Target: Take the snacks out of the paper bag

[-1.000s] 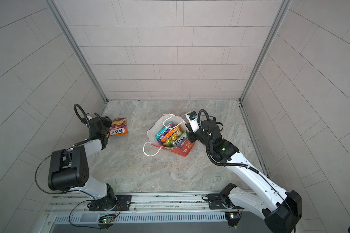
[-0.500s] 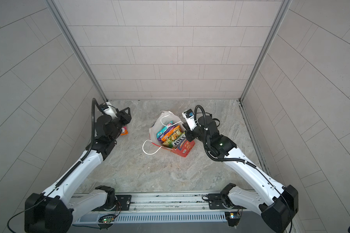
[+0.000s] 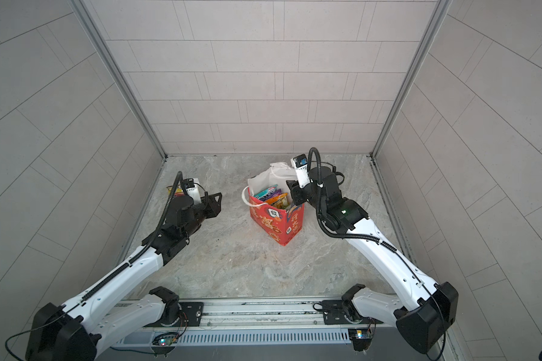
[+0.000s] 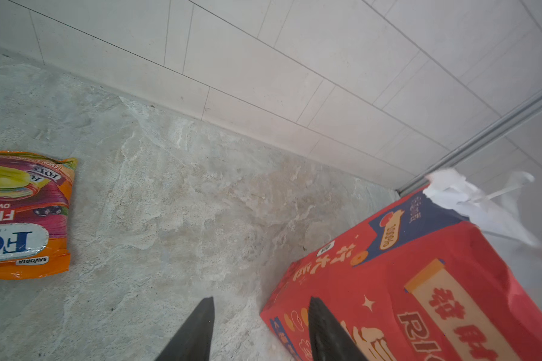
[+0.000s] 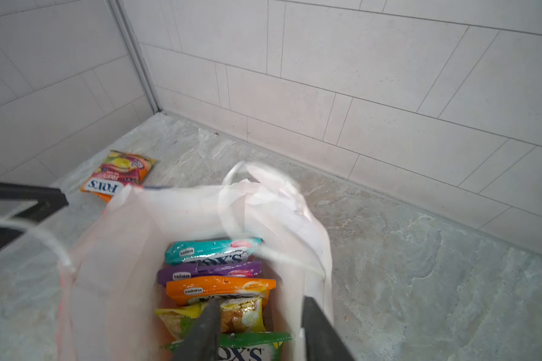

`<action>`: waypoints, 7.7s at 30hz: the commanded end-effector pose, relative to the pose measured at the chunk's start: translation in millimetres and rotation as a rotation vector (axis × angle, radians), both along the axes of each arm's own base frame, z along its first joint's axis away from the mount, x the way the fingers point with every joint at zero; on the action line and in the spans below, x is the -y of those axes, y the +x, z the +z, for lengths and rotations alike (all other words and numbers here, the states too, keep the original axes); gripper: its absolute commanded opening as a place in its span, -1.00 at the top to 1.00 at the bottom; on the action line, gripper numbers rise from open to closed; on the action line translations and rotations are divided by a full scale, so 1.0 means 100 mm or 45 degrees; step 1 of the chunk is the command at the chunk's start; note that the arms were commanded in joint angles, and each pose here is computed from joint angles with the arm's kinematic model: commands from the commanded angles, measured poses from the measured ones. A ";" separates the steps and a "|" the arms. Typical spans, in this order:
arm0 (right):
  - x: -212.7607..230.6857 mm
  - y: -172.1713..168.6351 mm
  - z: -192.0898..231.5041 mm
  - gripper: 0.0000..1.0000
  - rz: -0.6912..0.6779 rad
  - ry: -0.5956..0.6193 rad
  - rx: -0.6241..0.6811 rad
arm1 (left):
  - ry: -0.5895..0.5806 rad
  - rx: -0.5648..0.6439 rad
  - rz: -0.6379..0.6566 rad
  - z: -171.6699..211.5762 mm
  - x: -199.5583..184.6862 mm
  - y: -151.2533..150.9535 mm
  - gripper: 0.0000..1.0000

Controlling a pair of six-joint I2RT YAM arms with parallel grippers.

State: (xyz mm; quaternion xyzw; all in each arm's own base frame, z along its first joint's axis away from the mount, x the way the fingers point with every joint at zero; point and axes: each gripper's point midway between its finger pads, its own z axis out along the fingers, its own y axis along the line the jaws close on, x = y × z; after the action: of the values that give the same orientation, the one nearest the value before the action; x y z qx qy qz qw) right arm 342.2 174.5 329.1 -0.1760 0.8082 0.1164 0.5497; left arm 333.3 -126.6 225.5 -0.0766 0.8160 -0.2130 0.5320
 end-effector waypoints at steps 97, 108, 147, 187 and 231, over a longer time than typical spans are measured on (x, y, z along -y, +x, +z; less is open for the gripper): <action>-0.30 -0.48 -0.29 1.00 0.246 0.044 0.008 | 0.284 0.185 -0.219 0.36 0.25 -0.49 -0.36; -0.44 -0.78 -0.10 1.00 0.447 0.153 0.127 | 0.402 0.430 -0.617 0.80 0.75 -1.02 -0.37; -0.47 -0.74 -0.19 1.00 0.466 0.188 0.276 | 0.626 0.239 -0.771 -0.12 1.78 -0.22 0.27; -0.50 -0.76 -0.21 1.00 0.492 0.197 0.294 | 0.628 0.186 -0.706 -0.62 1.88 0.48 0.36; 0.04 -0.40 -0.02 1.00 0.017 0.158 0.362 | 0.538 0.516 -0.517 0.91 1.21 -0.07 1.00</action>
State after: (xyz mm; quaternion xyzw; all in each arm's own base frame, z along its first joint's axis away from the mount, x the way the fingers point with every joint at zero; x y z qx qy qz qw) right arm 304.0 176.2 299.8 -0.1753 0.7358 0.1420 0.6385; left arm 322.3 -253.7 276.3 0.2590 0.7465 -0.1561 0.5927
